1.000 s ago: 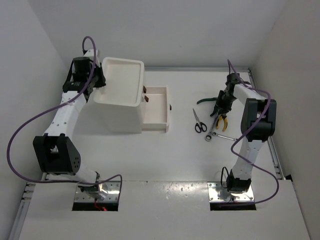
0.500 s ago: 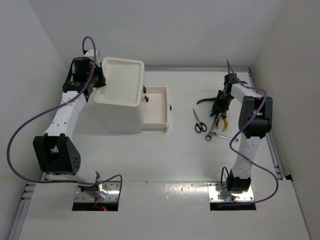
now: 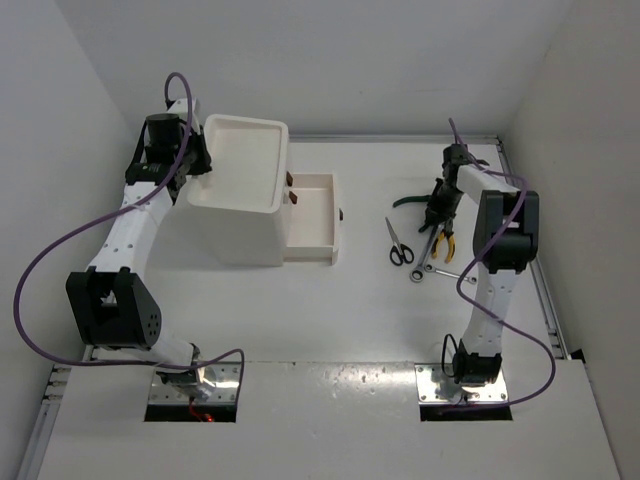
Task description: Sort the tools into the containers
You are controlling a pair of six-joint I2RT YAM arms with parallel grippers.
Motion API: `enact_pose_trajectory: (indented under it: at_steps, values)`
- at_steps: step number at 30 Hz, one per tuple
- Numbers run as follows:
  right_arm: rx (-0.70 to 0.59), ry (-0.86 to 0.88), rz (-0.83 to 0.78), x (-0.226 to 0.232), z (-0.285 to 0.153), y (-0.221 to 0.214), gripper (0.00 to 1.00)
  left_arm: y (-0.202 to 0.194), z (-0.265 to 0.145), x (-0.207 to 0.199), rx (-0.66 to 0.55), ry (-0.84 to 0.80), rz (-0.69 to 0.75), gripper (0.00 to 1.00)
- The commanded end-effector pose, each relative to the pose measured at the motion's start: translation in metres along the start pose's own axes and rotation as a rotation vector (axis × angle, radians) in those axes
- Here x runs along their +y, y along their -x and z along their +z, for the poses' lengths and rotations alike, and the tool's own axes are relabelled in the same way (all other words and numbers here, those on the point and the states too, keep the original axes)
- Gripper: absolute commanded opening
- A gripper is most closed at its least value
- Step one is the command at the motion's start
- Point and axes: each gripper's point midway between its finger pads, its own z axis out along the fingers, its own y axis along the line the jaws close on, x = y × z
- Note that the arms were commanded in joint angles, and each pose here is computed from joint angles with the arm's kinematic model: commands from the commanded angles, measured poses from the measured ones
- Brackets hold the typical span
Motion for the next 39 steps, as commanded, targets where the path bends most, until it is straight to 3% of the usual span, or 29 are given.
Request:
enact_pose_trajectory:
  at_steps: [1,2,7,15,24,29,31,39]
  values:
    - [-0.035,-0.051,0.000,-0.007,0.010,0.015,0.11,-0.041,0.009,0.018,0.129,0.075,-0.039,0.00]
    - [-0.037,-0.022,-0.024,-0.002,0.007,0.018,0.00,-0.041,0.009,0.018,0.129,0.075,-0.039,0.00]
    - [-0.066,0.026,-0.199,-0.001,-0.002,0.020,0.00,-0.041,0.009,0.018,0.129,0.075,-0.039,0.00]
    - [-0.245,0.055,-0.476,0.041,-0.082,0.037,0.00,-0.044,0.012,0.018,0.138,0.076,-0.039,0.00]
    - [-0.426,0.087,-0.719,0.146,-0.169,0.016,0.00,-0.044,0.012,0.018,0.137,0.077,-0.048,0.00]
    - [-0.407,0.120,-0.716,0.205,-0.186,-0.012,0.00,-0.054,0.013,0.014,0.158,0.070,-0.044,0.00]
    - [-0.331,0.066,-0.721,0.209,-0.166,-0.027,0.00,-0.054,0.013,0.014,0.158,0.070,-0.044,0.00]
    - [-0.372,-0.003,-0.812,0.241,-0.158,-0.054,0.00,-0.058,0.013,0.010,0.168,0.063,-0.039,0.00]
